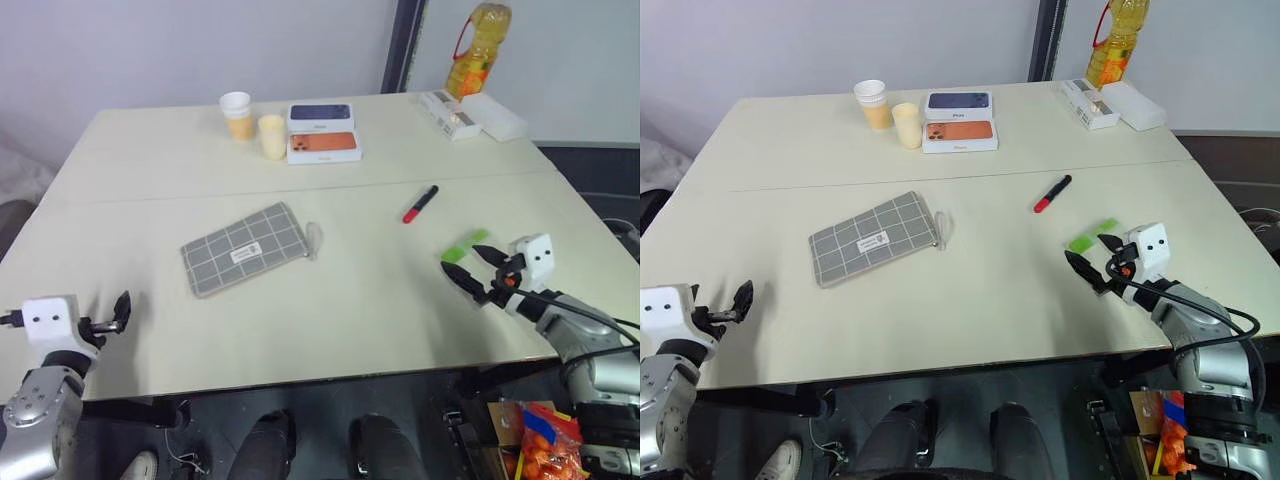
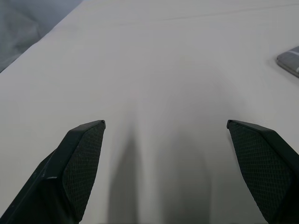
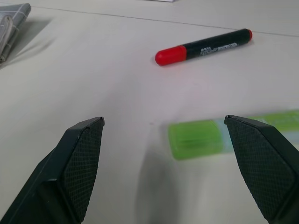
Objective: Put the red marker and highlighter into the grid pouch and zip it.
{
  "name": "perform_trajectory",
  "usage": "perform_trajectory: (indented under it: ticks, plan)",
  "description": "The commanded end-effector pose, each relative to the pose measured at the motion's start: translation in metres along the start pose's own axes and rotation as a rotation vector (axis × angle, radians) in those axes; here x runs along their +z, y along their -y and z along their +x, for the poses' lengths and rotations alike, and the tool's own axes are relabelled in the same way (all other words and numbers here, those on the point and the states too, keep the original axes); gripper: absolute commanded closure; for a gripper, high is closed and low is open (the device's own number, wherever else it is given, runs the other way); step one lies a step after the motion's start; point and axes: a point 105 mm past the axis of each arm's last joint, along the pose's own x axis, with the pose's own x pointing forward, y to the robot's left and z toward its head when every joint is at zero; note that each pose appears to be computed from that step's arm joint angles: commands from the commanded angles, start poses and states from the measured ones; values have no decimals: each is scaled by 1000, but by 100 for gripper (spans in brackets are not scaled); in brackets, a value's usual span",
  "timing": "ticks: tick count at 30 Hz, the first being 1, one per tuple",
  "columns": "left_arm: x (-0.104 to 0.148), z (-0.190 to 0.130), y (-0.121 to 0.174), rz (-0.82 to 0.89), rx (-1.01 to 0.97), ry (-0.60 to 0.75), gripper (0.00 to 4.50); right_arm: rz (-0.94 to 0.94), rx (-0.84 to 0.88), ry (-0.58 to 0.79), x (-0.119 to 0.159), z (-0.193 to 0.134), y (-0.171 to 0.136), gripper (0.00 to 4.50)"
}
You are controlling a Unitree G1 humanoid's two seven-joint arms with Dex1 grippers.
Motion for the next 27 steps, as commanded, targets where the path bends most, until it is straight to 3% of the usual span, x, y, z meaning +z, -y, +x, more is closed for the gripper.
perform_trajectory:
  ticks: [1,9,20,23,27]
  plan:
    - [15,-2,-5,30,18,45,0,-21,8,41,10,2,-1,20]
    - [20,2,-5,6,25,69,0,-17,80,77,26,9,-19,20]
    - [22,1,22,-12,-58,111,0,-57,393,155,69,60,-113,20]
    - [24,4,26,-5,-84,119,0,-78,393,139,67,82,-134,110]
    - [26,8,31,38,-125,125,0,-91,385,128,66,109,-160,310]
